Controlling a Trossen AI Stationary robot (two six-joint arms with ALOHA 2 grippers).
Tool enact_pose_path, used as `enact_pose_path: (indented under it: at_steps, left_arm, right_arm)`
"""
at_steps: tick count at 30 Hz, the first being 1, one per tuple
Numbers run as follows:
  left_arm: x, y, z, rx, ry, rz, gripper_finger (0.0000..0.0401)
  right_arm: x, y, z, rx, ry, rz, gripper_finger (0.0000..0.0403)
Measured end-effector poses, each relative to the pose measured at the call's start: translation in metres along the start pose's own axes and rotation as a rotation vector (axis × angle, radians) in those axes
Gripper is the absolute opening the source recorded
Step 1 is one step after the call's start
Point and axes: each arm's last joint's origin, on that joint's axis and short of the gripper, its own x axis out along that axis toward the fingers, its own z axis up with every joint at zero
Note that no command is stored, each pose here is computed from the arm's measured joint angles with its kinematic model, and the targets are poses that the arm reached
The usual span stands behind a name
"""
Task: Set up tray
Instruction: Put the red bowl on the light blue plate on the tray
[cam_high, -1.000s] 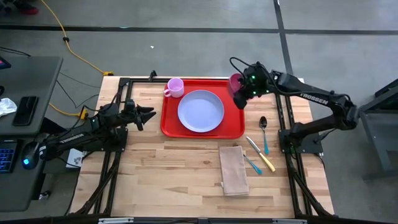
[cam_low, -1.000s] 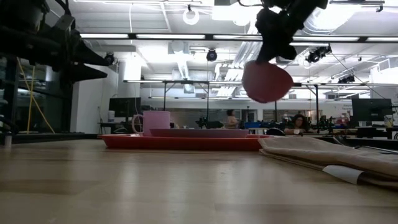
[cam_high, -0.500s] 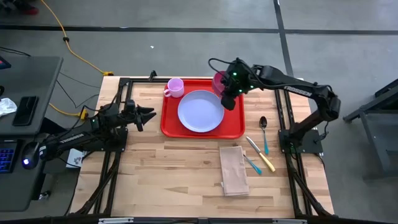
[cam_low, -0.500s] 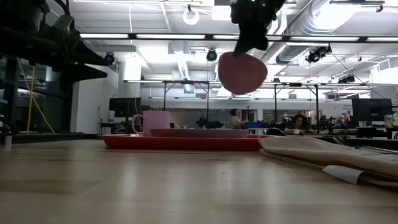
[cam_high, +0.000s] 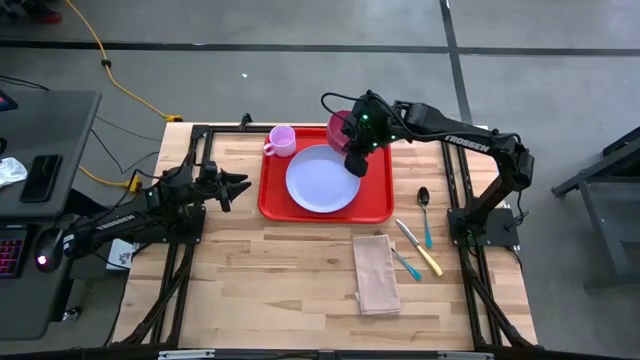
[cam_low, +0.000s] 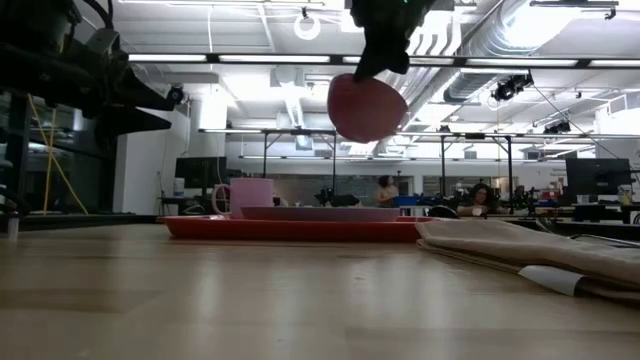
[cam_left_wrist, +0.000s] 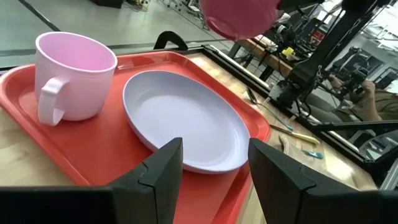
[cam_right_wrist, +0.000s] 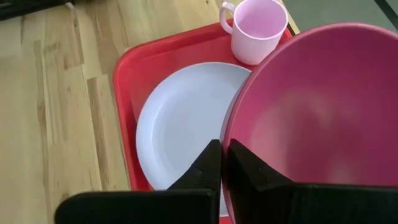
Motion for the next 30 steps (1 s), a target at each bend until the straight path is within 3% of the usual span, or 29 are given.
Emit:
enact_pose_path:
  at_steps: [13, 30]
  left_arm:
    - [0.0, 0.0, -0.001, 0.0, 0.008, 0.004, 0.0211]
    - [0.0, 0.001, -0.001, 0.017, 0.012, 0.007, 0.0211]
  right_arm:
    - [0.01, 0.016, 0.006, -0.039, -0.046, 0.065, 0.0]
    - [0.049, 0.033, 0.005, -0.077, -0.003, 0.15, 0.0]
